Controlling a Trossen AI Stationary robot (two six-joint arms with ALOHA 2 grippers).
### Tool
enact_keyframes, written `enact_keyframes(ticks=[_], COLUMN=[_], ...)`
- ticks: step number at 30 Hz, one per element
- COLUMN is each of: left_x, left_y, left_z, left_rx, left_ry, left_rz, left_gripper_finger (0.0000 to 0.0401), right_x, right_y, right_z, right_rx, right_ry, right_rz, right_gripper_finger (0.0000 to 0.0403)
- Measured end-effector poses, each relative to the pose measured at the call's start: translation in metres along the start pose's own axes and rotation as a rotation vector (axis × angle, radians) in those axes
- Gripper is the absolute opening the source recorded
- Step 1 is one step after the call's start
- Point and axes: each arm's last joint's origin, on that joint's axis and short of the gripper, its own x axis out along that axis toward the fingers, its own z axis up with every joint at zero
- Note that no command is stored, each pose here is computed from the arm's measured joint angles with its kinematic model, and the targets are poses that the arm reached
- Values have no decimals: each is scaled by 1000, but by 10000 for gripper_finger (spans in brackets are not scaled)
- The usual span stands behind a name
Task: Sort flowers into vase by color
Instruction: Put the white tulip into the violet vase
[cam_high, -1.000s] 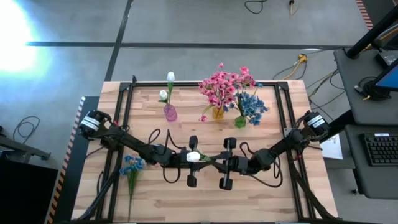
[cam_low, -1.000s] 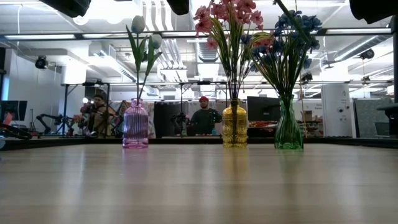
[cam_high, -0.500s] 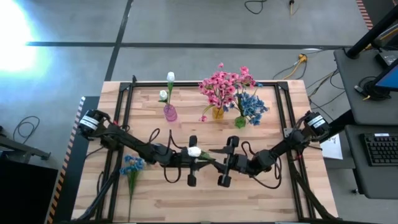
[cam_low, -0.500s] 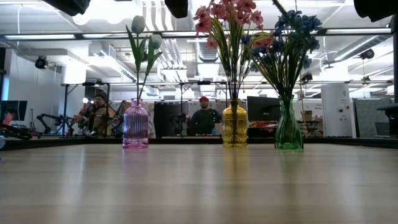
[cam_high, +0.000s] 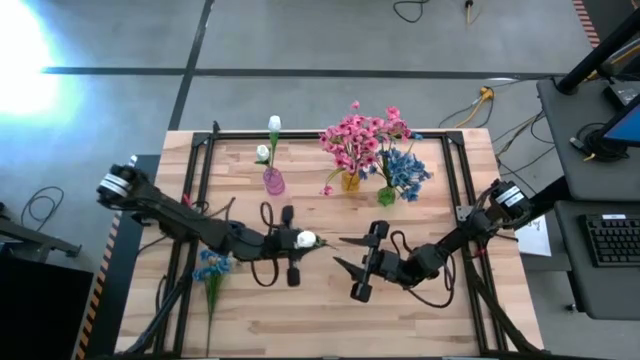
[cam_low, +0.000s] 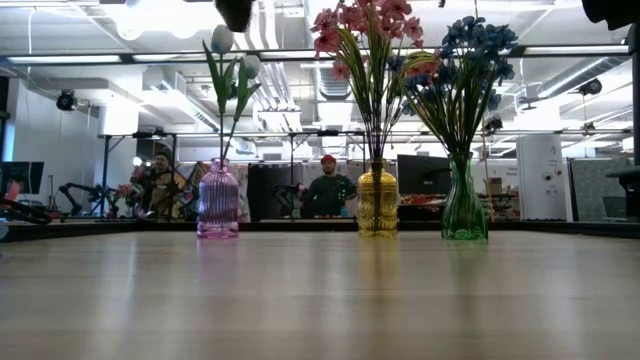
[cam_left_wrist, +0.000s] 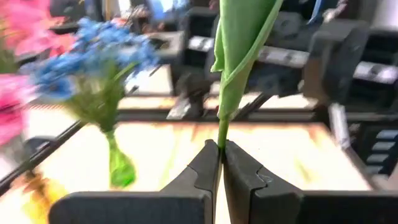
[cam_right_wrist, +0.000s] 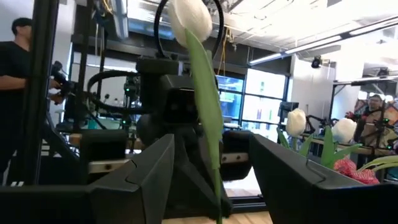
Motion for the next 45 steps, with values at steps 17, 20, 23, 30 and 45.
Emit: enact_keyframes(ticks=[17, 20, 23, 30, 45], left_x=[-90, -103, -117, -150, -197], left_y=[51, 55, 63, 82, 114], left_z=[36, 46, 61, 103, 162], left_rx=[24, -14, -38, -67, 63], left_ry=[173, 128, 73, -66, -151], left_rz=[324, 304, 292, 281, 460], left_gripper_finger=[0, 0, 0, 0, 0], right_x=[0, 0, 1, 4, 25], right_y=[1, 1, 1, -2, -26], right_z=[-3, -3, -5, -7, -27], right_rx=[-28, -34, -43, -55, -83], right_ry=[28, 37, 44, 50, 128], right_rz=[-7, -6, -4, -16, -84], right_gripper_finger=[203, 203, 203, 203, 203])
